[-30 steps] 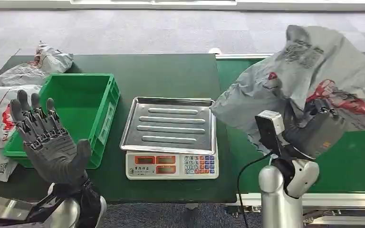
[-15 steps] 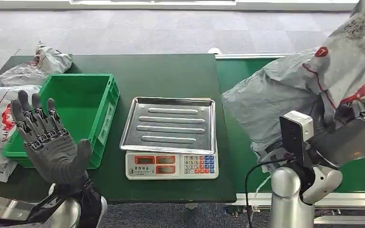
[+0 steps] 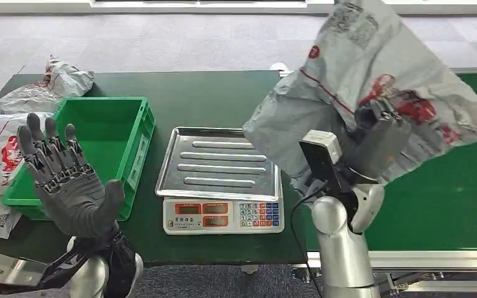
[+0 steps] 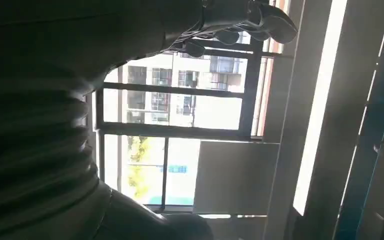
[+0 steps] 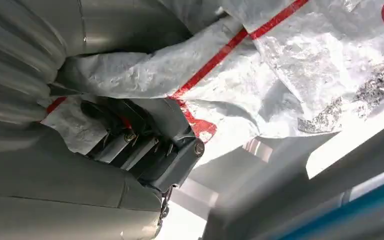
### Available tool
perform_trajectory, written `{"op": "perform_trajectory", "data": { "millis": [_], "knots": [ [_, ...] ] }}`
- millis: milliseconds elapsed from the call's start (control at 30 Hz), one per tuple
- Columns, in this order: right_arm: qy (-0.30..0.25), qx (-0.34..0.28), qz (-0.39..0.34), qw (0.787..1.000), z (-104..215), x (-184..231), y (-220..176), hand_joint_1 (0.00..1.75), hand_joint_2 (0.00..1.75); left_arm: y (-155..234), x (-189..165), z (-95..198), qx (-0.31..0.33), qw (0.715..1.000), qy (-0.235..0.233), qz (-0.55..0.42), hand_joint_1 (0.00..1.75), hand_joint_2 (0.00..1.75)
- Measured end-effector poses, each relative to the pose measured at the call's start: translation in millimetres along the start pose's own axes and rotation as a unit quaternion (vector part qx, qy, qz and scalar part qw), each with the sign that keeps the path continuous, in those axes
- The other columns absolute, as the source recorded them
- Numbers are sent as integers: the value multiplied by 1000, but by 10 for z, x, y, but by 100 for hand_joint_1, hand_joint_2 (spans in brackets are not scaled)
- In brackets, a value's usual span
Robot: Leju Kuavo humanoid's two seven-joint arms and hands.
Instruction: Moved the parcel from conveyor to table for the left to box.
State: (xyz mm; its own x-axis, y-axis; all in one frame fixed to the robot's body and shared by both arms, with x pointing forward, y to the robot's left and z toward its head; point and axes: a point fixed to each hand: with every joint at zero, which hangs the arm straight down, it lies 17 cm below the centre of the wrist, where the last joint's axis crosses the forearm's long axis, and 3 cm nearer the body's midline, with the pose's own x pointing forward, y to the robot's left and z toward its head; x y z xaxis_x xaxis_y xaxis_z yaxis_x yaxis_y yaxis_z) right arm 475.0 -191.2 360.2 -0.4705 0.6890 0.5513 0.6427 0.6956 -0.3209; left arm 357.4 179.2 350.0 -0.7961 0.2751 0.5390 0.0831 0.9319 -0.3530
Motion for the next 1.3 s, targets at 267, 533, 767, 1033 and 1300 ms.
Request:
{"op": "perform_trajectory", "data": {
  "millis": [267, 533, 767, 1033, 1300],
  "knots": [
    [-60, 182, -82, 978, 130, 1009, 1455, 175, 175, -285, -58, -91, -32, 999, -3, 30, 0, 175],
    [-70, 228, -70, 969, 328, 1037, 1733, 0, 175, -309, -108, -97, -36, 999, 0, 29, 0, 175],
    [-41, 243, -66, 967, 377, 879, 1831, 0, 0, -320, -150, -83, -39, 999, 4, 25, 0, 175],
    [-35, 242, -43, 969, 392, 788, 1856, 0, 0, -319, -178, -70, -40, 999, 8, 24, 0, 175],
    [-23, 241, -10, 970, 380, 672, 1877, 0, 0, -316, -276, -86, -36, 999, 18, 29, 0, 175]
  ]
}}
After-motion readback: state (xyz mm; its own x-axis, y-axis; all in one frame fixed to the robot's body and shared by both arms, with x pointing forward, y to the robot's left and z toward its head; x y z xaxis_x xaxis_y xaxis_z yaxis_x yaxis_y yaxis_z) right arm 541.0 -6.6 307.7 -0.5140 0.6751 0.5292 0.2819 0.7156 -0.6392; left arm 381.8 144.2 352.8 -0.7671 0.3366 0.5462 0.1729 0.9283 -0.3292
